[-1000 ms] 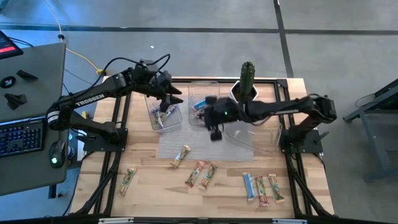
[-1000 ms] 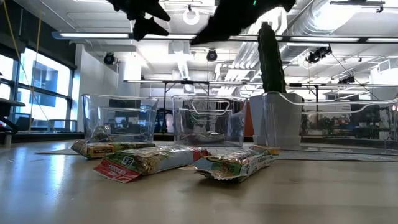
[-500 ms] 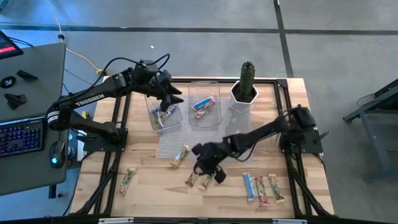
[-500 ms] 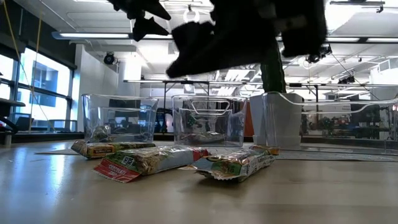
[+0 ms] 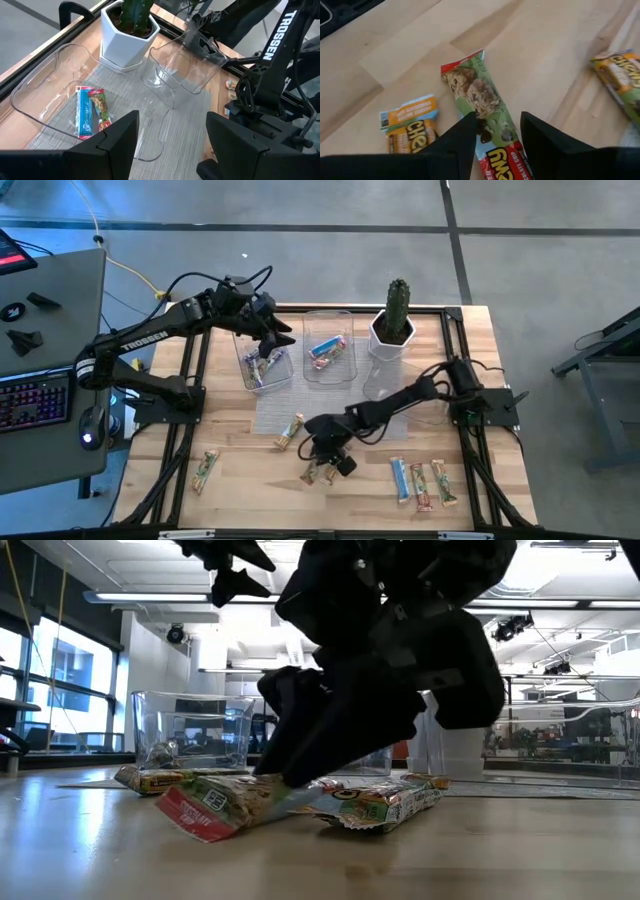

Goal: Pick and place Granola Bars by type
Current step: Put the red granola bar into the middle bin

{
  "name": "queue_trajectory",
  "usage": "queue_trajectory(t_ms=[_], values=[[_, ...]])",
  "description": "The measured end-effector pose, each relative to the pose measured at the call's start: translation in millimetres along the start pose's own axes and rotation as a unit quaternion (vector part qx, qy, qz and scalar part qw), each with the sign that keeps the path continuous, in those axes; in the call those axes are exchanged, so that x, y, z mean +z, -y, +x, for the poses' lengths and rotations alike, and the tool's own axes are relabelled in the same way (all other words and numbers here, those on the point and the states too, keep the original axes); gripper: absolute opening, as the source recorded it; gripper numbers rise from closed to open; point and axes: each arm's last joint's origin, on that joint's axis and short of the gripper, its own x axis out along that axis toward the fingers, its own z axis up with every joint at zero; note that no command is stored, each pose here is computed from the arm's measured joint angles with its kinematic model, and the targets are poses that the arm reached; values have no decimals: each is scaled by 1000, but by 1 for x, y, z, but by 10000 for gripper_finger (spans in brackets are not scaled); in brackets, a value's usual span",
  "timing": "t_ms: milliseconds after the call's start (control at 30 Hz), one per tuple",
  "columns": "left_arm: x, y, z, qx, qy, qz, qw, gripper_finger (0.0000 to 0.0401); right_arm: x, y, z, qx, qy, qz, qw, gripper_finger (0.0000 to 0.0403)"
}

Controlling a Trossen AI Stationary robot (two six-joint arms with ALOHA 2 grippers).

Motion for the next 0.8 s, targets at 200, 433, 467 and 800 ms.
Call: queue_trajectory(t_ms=[200,433,467,800], values=[[0,0,0,0,0,0,1000,227,0,-2,0,11,1,-3,1000,138],[0,0,0,0,0,0,1000,227,-1,-2,0,12,-4,-2,1000,125],[0,0,0,0,0,0,1000,227,-1,-2,0,11,-5,-2,1000,117],[0,0,0,0,0,0,1000,227,1,-2,-1,8,-2,-1,1000,7]])
